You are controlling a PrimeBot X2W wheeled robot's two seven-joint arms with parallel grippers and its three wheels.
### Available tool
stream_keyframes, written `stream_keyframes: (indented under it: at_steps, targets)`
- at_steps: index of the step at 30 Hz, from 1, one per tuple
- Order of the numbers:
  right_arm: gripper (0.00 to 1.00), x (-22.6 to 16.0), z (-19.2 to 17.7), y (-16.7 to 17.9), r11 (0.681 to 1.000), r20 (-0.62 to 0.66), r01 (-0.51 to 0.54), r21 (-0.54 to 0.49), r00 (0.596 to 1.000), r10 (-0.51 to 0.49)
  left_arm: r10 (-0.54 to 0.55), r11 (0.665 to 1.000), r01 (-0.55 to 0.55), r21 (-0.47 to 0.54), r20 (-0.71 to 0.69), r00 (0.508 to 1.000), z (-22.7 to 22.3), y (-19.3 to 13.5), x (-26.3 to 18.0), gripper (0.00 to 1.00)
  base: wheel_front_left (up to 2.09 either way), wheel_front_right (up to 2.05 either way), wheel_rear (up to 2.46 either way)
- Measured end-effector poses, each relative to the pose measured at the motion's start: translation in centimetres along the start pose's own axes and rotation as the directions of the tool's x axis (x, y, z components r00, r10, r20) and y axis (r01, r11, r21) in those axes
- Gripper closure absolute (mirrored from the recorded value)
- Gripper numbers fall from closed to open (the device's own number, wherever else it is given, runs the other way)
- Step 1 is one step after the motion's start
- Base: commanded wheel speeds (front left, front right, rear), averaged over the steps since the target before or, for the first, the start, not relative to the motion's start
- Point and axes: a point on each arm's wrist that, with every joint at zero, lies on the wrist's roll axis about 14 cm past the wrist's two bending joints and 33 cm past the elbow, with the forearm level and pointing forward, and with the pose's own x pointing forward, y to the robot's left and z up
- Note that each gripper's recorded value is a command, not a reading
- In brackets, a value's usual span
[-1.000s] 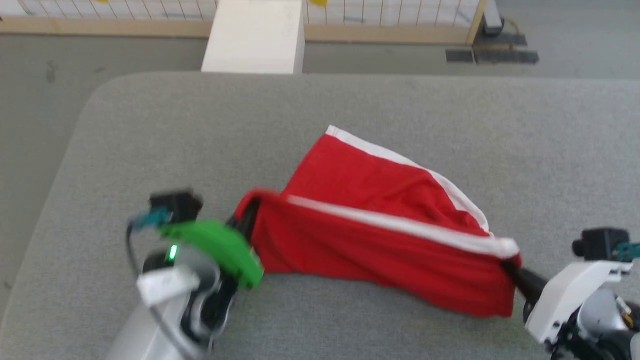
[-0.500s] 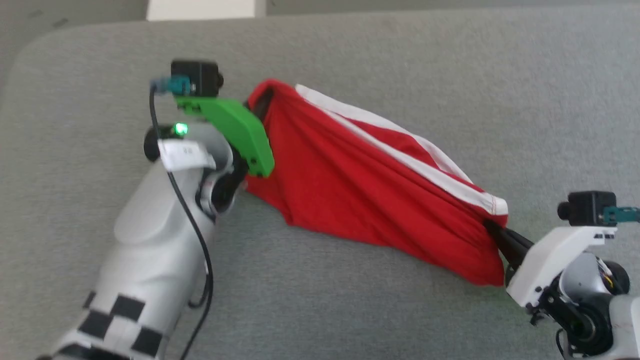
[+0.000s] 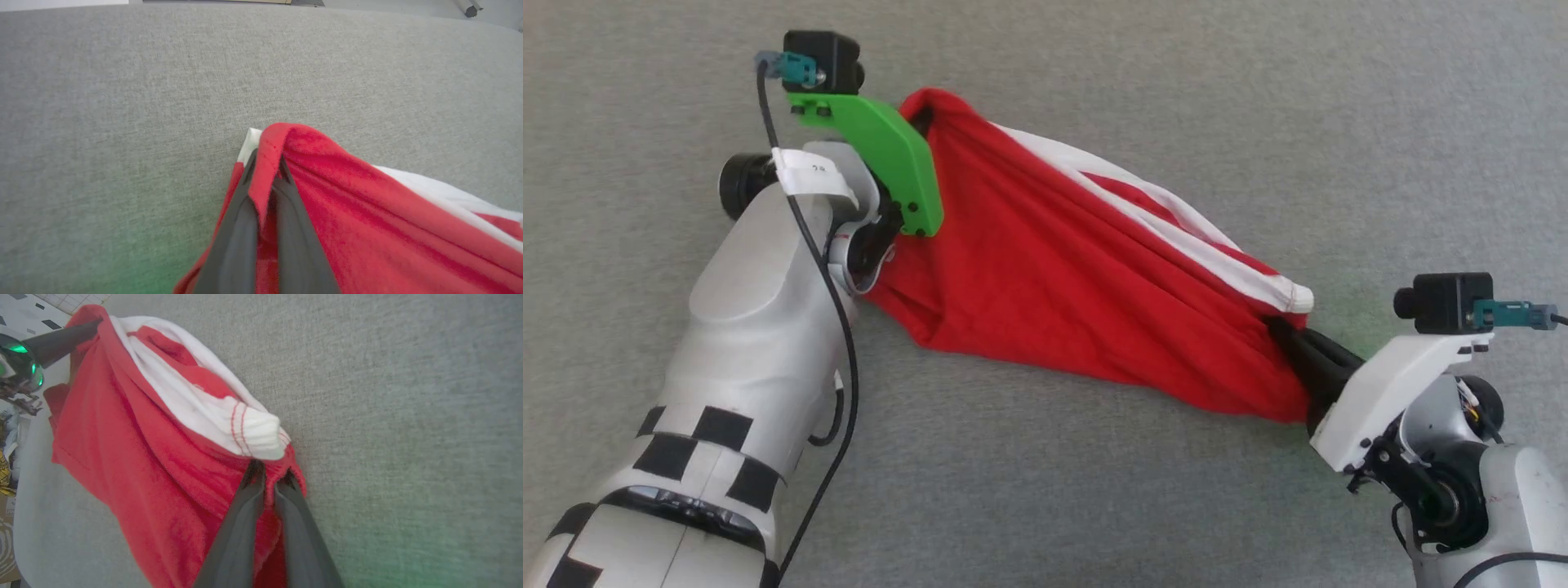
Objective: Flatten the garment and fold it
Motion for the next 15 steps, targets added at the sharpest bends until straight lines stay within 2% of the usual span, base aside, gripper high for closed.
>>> stream_keyframes:
  at_steps: [1, 10, 15]
  targets:
    - [0.00, 0.0, 0.1, 0.0, 1.000, 0.008, -0.001, 0.001, 1.000, 0.001, 0.008, 1.000, -0.008, -0.003, -0.017, 1.000, -0.5, 0.2, 0.3, 0.00, 0.00, 0.00, 0.00]
    - [0.00, -1.0, 2.1, -0.5, 1.000, 0.101, 0.010, 0.006, 0.995, -0.011, 0.049, 0.999, -0.049, 0.000, -0.037, 0.998, -0.2, 0.4, 0.4, 0.00, 0.00, 0.00, 0.00]
    - [0.00, -3.2, 3.8, -1.0, 0.999, 0.197, 0.041, -0.015, 0.980, -0.037, 0.110, 0.993, -0.111, 0.026, 0.051, 0.993, 2.7, 1.5, -2.1, 0.00, 0.00, 0.00, 0.00]
